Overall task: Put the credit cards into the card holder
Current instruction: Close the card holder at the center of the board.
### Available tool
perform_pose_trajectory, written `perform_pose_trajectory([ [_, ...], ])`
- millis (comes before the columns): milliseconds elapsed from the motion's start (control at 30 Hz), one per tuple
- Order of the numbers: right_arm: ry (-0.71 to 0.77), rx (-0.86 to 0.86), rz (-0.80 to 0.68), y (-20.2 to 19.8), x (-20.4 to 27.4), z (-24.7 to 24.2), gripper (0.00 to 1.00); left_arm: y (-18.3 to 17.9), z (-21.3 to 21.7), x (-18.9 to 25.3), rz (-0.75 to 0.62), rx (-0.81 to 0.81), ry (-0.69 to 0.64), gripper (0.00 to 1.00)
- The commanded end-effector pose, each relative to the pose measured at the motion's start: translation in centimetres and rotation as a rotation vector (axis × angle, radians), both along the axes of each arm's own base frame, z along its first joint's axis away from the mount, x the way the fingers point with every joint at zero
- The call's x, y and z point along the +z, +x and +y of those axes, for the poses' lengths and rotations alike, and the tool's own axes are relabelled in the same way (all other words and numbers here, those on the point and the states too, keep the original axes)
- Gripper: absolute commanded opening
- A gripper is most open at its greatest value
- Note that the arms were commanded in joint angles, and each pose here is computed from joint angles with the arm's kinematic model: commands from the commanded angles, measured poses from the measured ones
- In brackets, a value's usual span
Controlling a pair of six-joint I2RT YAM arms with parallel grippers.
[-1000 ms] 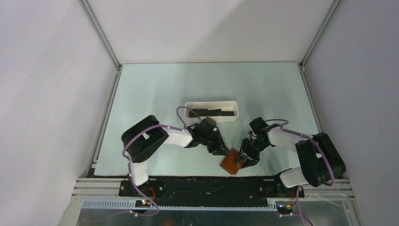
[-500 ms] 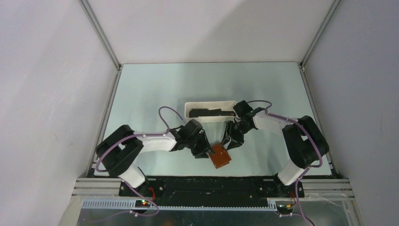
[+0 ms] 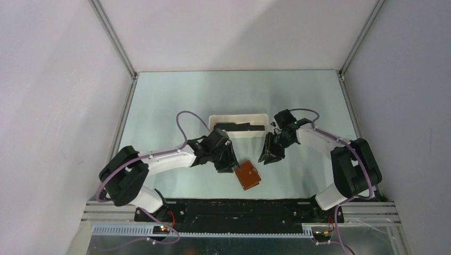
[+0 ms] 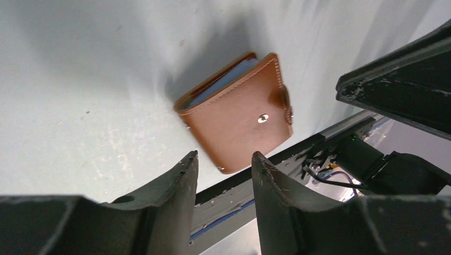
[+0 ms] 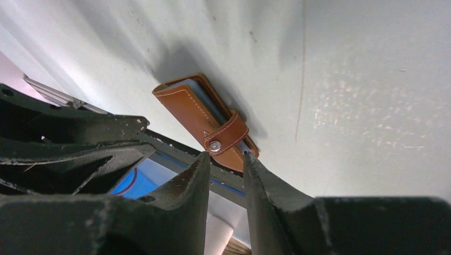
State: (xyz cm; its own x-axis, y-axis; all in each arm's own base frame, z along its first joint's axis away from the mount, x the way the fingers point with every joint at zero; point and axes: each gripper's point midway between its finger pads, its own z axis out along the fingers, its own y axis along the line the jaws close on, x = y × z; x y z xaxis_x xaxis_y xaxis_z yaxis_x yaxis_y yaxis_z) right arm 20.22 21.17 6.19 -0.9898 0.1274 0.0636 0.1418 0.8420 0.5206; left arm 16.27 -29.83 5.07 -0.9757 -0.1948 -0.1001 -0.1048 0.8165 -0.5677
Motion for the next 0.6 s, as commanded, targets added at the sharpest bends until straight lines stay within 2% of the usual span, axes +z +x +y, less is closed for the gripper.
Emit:
perform_pose_trajectory([
  [0,0.035,0.024,-0.013,-0.5,0.6,-0.9,0.3,1.1,-1.6,1.5,-0.037,-0.044,-0.039,0.46],
  [200,0.025,0.075,0.051,-4.1,-1.4,-1.3,0.25,1.8,-4.0,2.0,-0.023,-0.051,-0.123,0.48],
  [300,0.051,0.077,0.065,-5.3,-1.9,-1.1,0.24,2.1,-5.9,2.7,-0.02,-0.048,-0.238,0.5],
  [567,0.077,0.097,0.071,-6.3,-2.4,-0.4,0.25,2.1,-7.8,2.8,-0.015,-0.064,-0.259,0.51],
])
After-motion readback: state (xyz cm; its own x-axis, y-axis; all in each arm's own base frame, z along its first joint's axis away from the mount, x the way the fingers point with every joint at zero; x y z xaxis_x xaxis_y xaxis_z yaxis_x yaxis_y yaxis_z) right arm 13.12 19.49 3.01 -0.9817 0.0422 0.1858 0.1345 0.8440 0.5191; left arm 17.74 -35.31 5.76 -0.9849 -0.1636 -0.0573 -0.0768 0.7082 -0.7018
